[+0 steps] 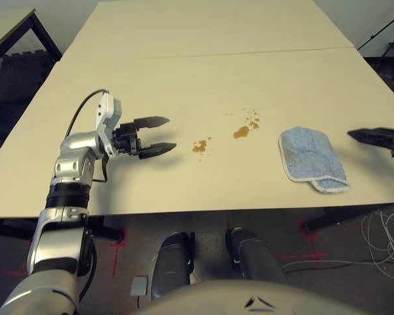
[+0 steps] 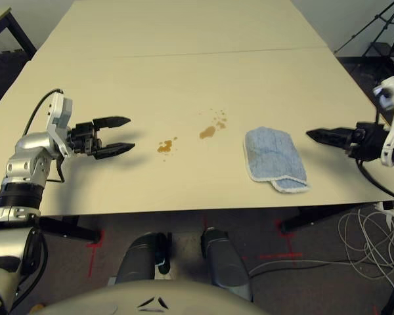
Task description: Wipe the water off the table with a rag.
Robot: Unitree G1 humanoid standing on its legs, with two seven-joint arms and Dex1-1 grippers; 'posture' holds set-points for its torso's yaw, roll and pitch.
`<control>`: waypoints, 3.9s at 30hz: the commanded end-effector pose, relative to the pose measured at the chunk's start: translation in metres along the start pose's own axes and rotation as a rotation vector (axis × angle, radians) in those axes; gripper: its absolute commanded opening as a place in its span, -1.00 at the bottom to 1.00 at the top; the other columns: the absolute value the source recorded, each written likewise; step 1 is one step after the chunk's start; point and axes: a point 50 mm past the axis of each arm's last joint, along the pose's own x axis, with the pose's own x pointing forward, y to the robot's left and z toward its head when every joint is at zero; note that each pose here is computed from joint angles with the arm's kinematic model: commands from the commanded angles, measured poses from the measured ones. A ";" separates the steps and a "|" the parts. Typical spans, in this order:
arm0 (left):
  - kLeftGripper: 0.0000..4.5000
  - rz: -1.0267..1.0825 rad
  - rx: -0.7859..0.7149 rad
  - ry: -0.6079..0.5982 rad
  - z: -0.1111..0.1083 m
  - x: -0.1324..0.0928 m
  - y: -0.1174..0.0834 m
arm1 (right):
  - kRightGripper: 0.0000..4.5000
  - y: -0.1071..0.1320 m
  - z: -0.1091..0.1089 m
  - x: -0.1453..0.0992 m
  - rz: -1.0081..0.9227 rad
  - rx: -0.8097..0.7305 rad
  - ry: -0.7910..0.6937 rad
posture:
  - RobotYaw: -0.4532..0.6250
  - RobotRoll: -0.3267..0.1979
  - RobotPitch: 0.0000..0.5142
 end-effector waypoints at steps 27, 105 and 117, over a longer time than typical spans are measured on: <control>1.00 0.001 0.002 0.040 -0.003 -0.008 -0.008 | 1.00 -0.002 -0.017 0.053 0.089 -0.020 0.135 | -0.58 0.25 -0.43; 1.00 0.020 0.000 0.081 -0.008 -0.016 -0.011 | -0.99 0.108 0.003 0.216 0.208 -0.389 -0.026 | -0.50 0.25 -0.46; 1.00 0.033 -0.007 0.084 -0.010 -0.019 -0.016 | -0.99 0.136 0.007 0.243 0.256 -0.395 -0.028 | -0.47 0.25 -0.43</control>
